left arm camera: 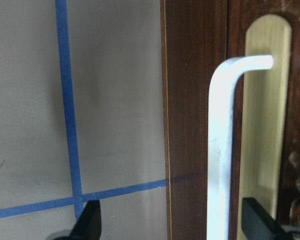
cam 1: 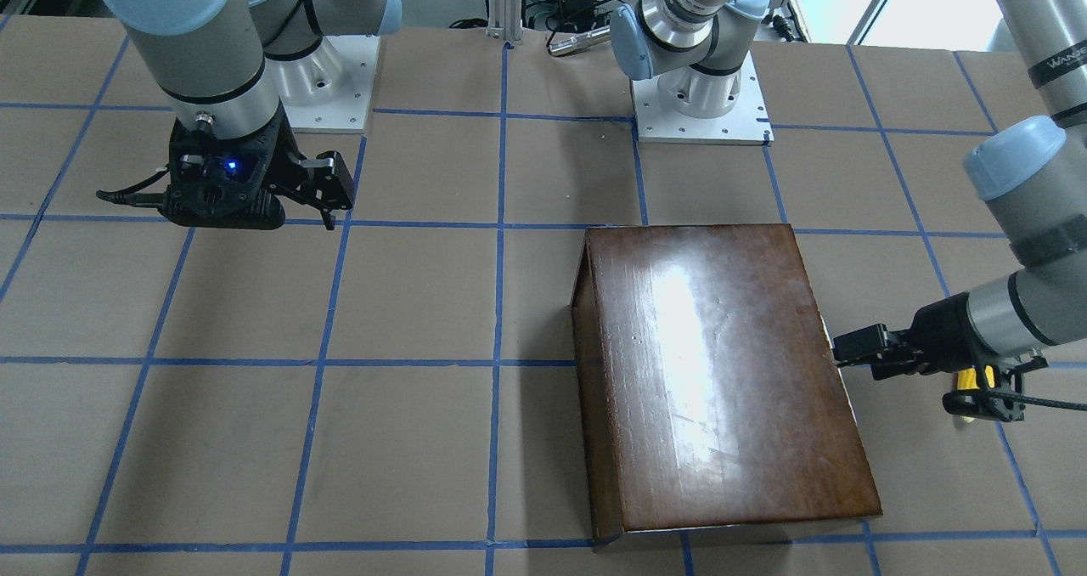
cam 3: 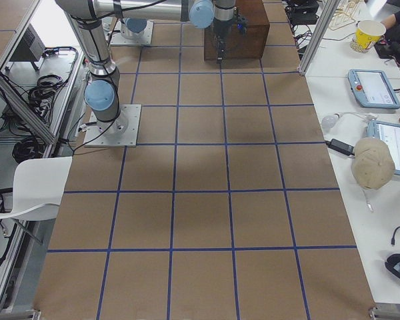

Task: Open drawer and put corn inside
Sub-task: 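Hook the left gripper onto the white drawer handle, then pull the drawer outward from the cabinet with the left gripper, then release the handle and move the left gripper toward the yellow corn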

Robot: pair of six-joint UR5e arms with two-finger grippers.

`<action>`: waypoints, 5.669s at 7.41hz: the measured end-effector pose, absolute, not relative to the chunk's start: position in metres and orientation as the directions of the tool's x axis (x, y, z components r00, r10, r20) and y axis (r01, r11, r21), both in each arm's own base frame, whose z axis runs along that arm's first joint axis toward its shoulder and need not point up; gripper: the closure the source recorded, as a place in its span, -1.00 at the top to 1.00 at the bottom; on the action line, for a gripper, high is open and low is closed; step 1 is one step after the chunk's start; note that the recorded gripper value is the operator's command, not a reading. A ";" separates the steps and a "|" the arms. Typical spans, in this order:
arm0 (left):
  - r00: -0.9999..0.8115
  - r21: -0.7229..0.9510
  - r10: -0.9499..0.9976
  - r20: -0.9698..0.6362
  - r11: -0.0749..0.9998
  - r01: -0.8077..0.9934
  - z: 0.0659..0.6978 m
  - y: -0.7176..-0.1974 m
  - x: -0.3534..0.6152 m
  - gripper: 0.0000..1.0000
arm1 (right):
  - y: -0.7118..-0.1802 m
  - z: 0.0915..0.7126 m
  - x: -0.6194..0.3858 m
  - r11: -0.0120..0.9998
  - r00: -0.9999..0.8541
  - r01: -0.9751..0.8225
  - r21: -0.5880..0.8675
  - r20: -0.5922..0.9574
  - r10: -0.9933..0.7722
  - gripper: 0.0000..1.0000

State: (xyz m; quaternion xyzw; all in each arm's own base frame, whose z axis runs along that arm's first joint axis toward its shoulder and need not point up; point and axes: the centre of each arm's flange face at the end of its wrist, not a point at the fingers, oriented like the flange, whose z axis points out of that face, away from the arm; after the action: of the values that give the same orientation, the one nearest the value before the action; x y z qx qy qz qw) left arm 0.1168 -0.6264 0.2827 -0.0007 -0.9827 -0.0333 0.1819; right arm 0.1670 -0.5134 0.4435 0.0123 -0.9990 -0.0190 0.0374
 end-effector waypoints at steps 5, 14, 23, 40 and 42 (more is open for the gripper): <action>-0.932 0.079 -0.020 0.361 0.997 0.009 0.271 -0.629 0.118 1.00 | -0.513 0.443 0.167 0.999 -0.997 -0.023 0.040 0.074 -0.026 1.00; -0.957 0.059 -0.024 0.289 0.998 -0.007 0.277 -0.634 0.127 1.00 | -0.513 0.444 0.167 0.999 -0.997 -0.023 0.039 0.074 -0.026 1.00; -0.963 0.053 -0.086 0.257 0.996 -0.074 0.282 -0.623 0.179 1.00 | -0.513 0.443 0.167 0.999 -0.997 -0.023 0.040 0.074 -0.026 1.00; -0.964 0.048 -0.128 0.234 0.992 -0.120 0.288 -0.607 0.222 1.00 | -0.513 0.444 0.167 0.999 -0.997 -0.023 0.039 0.074 -0.026 1.00; -0.963 0.045 -0.133 0.235 0.991 -0.126 0.289 -0.605 0.228 1.00 | -0.513 0.443 0.167 0.999 -0.997 -0.023 0.040 0.074 -0.026 1.00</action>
State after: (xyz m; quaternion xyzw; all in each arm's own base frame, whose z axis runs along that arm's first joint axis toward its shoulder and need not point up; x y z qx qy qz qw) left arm 0.2284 -0.6047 0.2892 0.0653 -0.9906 -0.0147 0.1194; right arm 0.1670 -0.5133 0.4435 0.0123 -0.9990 -0.0194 0.0374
